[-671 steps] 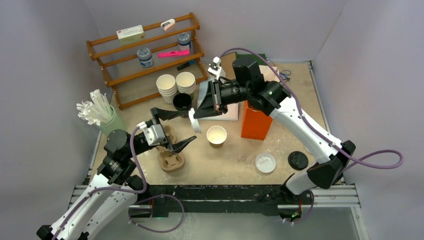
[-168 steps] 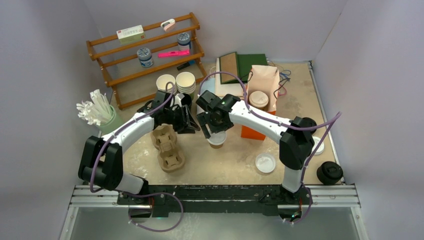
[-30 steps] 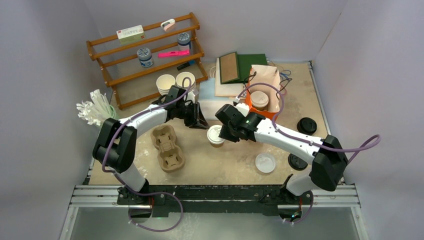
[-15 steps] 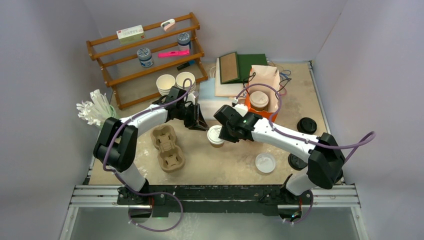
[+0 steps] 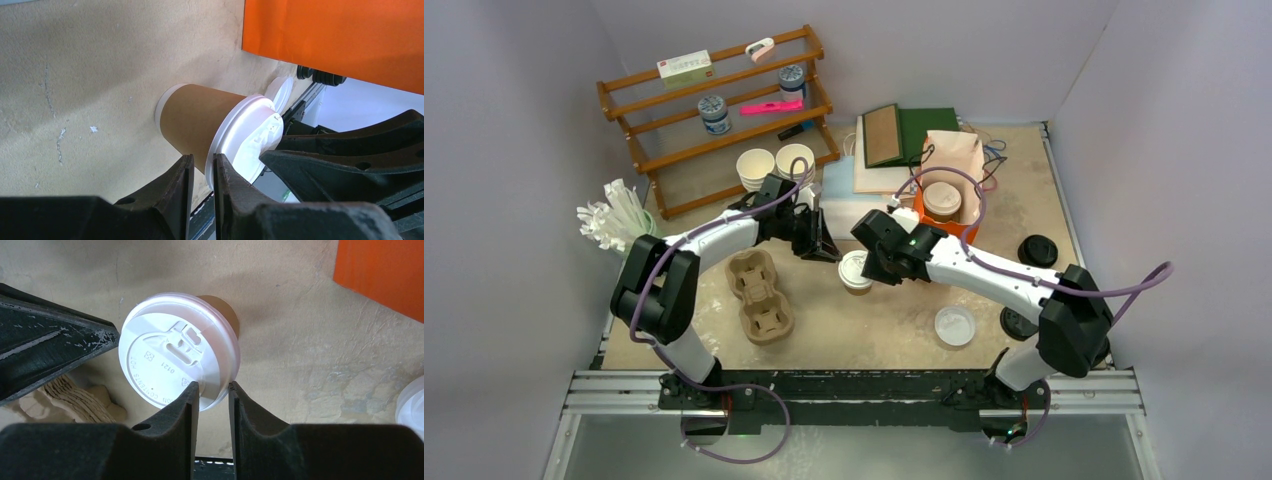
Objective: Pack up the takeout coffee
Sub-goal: Close the cup lid on the coffee cup.
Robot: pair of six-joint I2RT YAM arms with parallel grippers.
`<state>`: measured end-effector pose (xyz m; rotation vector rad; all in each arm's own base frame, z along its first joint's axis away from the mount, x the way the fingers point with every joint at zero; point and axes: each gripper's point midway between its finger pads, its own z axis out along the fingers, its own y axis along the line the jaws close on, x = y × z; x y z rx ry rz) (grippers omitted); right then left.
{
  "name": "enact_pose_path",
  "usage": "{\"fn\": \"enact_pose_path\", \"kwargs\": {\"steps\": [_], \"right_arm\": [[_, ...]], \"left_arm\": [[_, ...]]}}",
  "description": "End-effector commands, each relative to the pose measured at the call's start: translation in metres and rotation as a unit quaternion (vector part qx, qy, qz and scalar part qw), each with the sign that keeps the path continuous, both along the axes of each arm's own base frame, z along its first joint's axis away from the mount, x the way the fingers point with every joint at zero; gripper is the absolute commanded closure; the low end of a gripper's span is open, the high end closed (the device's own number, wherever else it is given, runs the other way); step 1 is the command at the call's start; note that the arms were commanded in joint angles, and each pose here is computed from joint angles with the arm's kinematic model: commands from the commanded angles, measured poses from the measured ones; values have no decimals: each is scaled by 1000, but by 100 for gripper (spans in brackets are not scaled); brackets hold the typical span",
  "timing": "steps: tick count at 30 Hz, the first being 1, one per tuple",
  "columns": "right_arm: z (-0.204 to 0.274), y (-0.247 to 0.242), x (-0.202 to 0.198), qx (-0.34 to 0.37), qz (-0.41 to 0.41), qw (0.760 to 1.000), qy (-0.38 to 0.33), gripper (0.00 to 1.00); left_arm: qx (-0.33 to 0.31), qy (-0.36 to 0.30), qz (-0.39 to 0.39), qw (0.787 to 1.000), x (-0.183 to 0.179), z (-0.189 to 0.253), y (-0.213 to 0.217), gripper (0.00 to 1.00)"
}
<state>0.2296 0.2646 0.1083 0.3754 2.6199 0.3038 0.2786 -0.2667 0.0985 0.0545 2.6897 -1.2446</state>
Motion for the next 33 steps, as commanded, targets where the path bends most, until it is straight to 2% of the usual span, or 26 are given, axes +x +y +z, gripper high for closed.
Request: {"fn": "enact_pose_path", "kwargs": {"steps": [1, 10, 14, 18, 23, 33], "right_arm": [[-25, -5, -5, -30, 3, 999, 25, 71], [-34, -4, -7, -37, 12, 999, 37, 72], [-19, -3, 2, -40, 16, 999, 17, 71], [4, 9, 12, -31, 71, 997, -15, 63], [14, 29, 18, -5, 169, 985, -23, 54], [17, 37, 30, -19, 240, 970, -32, 39]], "left_arm": [[38, 31, -22, 999, -22, -31, 9, 77], [54, 37, -29, 997, -30, -44, 11, 77], [59, 30, -28, 997, -27, -38, 12, 78], [70, 8, -13, 997, -22, -19, 16, 78], [48, 10, -2, 999, -32, -5, 16, 78], [40, 27, 1, 999, -53, -4, 22, 78]]}}
